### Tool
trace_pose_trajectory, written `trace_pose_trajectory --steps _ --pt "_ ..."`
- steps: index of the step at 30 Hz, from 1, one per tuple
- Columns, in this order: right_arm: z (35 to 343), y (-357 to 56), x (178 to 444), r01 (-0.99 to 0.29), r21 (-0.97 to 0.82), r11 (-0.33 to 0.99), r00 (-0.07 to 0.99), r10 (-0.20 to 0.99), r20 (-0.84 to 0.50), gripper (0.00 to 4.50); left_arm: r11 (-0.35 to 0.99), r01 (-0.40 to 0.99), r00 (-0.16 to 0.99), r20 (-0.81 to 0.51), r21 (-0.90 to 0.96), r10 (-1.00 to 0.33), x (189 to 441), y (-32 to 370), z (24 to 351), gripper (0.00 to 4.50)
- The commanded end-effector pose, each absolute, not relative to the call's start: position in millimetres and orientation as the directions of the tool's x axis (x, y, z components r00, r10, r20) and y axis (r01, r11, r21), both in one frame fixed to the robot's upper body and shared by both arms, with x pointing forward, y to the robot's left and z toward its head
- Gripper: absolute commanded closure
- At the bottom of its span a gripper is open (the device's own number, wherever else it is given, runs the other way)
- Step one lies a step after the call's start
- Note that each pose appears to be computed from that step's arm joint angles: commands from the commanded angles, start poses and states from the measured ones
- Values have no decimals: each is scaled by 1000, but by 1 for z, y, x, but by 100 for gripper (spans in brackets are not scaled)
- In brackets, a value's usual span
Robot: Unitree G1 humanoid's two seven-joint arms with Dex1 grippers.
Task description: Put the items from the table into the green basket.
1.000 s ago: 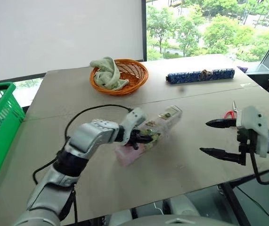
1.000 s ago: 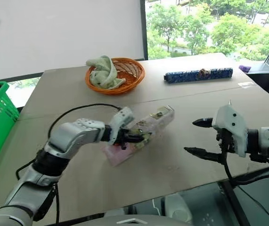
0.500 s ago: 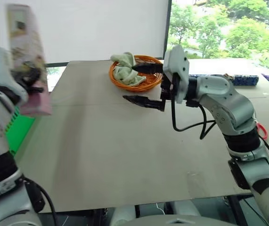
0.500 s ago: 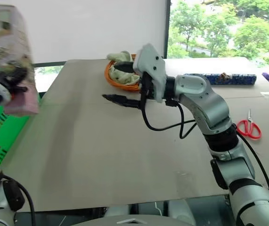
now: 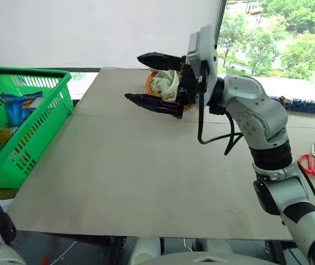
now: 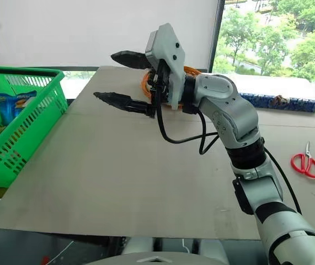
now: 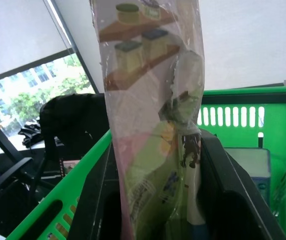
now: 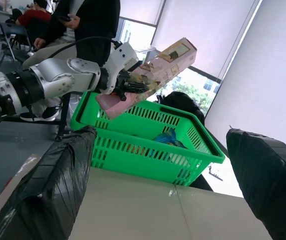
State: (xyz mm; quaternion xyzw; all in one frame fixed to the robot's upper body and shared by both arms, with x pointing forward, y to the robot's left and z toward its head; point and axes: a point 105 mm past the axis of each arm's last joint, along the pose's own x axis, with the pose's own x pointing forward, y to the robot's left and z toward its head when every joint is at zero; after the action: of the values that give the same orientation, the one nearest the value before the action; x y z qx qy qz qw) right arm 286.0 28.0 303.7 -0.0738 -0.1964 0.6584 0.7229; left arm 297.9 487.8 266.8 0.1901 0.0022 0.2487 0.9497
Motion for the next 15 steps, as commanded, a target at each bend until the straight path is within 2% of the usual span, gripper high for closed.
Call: trace_pose_trajectory --steps 1,3,4,7,9,11,12,13,15 --pt "321 23 279 -902 -413 127 37 975 220 0 754 -527 849 210 393 484 289 496 298 107" --pt "320 22 279 -902 -413 131 42 975 217 0 723 -559 829 263 405 494 286 495 305 48" --pt "320 21 279 -901 -412 134 46 975 217 0 717 -563 826 303 411 476 286 489 311 36" --pt "317 18 283 -900 -406 159 76 974 214 0 748 -539 829 399 387 391 293 462 328 36" --pt "311 9 295 -891 -394 224 155 967 200 0 823 -467 849 424 324 315 304 430 331 36" --pt "299 -5 311 -875 -372 308 263 950 169 0 921 -309 889 417 236 191 316 387 325 36" --pt "292 -15 318 -862 -370 345 313 938 147 0 966 -178 917 387 186 95 320 360 317 36" --pt "283 -30 326 -848 -357 391 373 920 120 0 987 1 942 332 163 -56 324 321 303 36" --pt "260 -70 341 -794 -346 499 519 854 41 0 961 260 939 208 94 -275 323 252 261 36"
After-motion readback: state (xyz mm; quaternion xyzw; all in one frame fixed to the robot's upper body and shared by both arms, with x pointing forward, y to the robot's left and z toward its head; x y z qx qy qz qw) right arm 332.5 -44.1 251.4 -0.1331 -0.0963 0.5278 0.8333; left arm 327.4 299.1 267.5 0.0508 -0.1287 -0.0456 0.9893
